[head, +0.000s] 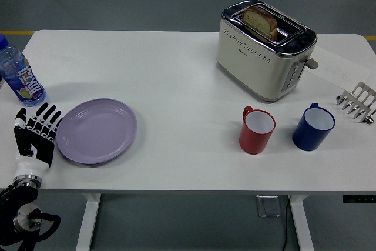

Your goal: Push plate across desktop

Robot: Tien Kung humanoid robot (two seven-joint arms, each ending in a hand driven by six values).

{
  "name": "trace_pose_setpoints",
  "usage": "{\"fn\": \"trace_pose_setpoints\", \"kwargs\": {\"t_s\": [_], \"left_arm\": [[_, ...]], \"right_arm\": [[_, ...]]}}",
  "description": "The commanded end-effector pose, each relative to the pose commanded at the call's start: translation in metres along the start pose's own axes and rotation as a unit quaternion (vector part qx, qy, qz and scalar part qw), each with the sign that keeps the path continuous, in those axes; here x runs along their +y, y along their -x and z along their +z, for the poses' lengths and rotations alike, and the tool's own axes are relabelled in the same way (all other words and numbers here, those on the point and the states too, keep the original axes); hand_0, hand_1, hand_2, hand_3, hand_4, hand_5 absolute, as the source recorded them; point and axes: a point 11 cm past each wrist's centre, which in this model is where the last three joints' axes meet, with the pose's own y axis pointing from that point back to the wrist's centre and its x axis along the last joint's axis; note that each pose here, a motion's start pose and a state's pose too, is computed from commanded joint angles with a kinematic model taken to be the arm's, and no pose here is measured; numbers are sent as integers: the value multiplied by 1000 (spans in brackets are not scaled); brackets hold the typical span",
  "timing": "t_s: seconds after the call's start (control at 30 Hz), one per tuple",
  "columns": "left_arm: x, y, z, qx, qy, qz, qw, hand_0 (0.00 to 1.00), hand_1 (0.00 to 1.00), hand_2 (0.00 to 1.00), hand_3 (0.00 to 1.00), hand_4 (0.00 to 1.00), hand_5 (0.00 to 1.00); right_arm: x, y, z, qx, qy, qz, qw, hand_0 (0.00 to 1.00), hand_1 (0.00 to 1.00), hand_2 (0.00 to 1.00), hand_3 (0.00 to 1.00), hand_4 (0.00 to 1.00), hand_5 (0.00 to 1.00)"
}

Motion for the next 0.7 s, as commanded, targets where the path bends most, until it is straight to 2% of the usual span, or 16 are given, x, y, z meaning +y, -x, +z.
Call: {"fn": "trace_pose_setpoints", "kwargs": {"t_s": [0.43, 0.7], "left_arm": [[-3, 18, -10, 19, -3, -11, 1000, 754, 782, 752, 676, 584, 998], [-2, 32, -20, 34, -17, -27, 999, 753, 782, 751, 675, 585, 998]], "right_arm": [[1, 0, -5, 0, -6, -1, 1000, 577, 517, 609, 567, 218, 532], [1, 0, -7, -1, -9, -1, 1000, 577, 517, 609, 566, 219, 530]]}}
